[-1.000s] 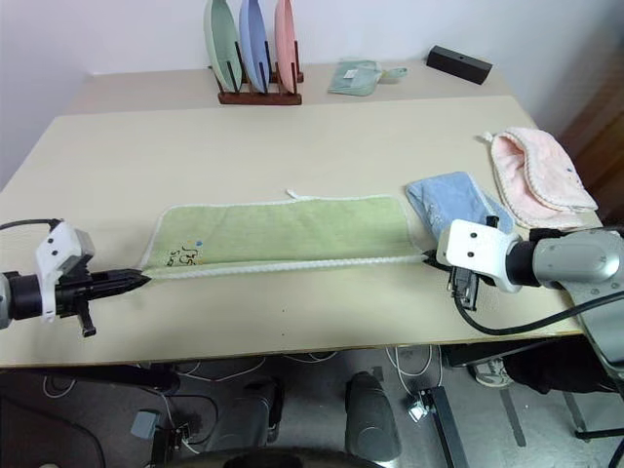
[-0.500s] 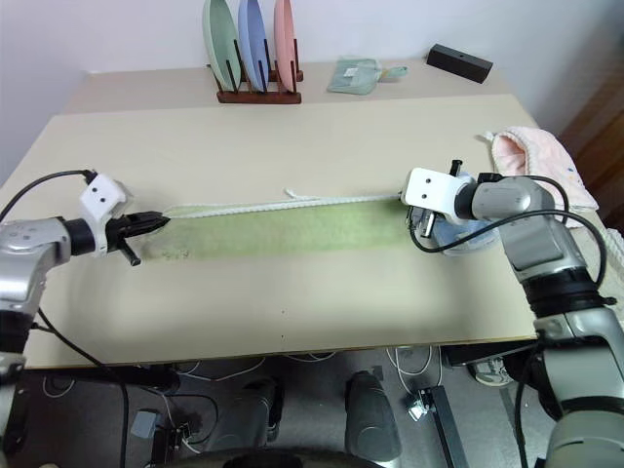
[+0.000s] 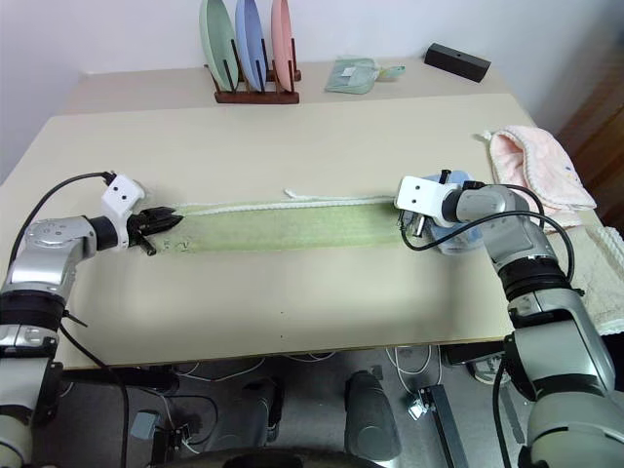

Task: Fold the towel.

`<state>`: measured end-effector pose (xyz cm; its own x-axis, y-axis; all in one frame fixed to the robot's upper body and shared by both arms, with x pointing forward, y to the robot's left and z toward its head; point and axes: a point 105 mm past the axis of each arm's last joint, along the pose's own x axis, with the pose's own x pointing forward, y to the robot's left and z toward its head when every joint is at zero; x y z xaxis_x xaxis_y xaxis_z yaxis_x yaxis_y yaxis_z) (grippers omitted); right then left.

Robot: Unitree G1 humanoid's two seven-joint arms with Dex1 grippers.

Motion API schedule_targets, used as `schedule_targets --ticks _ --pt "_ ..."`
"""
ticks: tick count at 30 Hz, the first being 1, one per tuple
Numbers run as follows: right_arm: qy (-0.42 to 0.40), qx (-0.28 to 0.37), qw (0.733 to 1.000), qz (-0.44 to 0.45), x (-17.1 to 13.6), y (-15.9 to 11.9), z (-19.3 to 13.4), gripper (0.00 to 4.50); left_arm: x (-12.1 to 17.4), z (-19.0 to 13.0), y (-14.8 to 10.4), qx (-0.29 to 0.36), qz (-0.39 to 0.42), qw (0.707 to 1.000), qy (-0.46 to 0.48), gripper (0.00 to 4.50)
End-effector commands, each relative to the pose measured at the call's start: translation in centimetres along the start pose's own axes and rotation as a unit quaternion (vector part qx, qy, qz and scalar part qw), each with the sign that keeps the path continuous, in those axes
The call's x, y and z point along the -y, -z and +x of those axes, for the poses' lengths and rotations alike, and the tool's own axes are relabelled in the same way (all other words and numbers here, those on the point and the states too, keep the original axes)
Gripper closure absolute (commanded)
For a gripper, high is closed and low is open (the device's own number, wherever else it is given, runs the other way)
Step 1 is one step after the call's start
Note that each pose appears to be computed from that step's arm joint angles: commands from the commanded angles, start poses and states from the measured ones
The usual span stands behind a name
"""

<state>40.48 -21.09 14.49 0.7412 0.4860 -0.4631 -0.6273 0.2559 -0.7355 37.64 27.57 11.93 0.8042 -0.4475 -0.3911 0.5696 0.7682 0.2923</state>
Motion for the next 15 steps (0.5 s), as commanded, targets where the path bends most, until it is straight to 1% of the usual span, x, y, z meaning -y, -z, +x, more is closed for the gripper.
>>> schedule_targets --ticks 1,2,5,8,9,11,13,15 --pt "0.073 0.008 0.997 -0.024 3.0 -0.9 -1.4 2.17 -2.4 -0.8 -1.4 0.029 0.010 0.997 -0.072 1.55" --pt "0.086 0.006 0.996 -0.031 3.4 -0.9 -1.6 1.69 -2.9 -1.0 -1.6 0.036 0.008 0.995 -0.093 1.10" --pt "0.119 0.002 0.992 -0.042 4.0 -0.9 -2.4 1.69 -4.2 -1.3 -2.3 0.064 -0.012 0.987 -0.146 1.10" --pt "0.166 0.008 0.985 -0.041 5.0 -1.4 -4.0 1.69 -5.3 -1.8 -3.0 0.098 -0.044 0.975 -0.196 1.10" --pt "0.185 0.013 0.982 -0.024 5.4 -1.6 -4.8 1.69 -5.3 -2.0 -3.2 0.111 -0.052 0.972 -0.202 1.10" --pt "0.197 0.027 0.980 0.023 5.4 -1.9 -6.1 1.69 -5.1 -2.3 -3.4 0.127 -0.065 0.969 -0.202 1.10" --pt "0.187 0.055 0.975 0.106 4.2 -2.4 -7.5 1.15 -4.3 -2.7 -3.6 0.142 -0.078 0.969 -0.184 1.03" --pt "0.153 0.090 0.964 0.196 1.8 -3.4 -8.6 0.32 -3.2 -3.1 -3.5 0.143 -0.071 0.974 -0.161 1.03"
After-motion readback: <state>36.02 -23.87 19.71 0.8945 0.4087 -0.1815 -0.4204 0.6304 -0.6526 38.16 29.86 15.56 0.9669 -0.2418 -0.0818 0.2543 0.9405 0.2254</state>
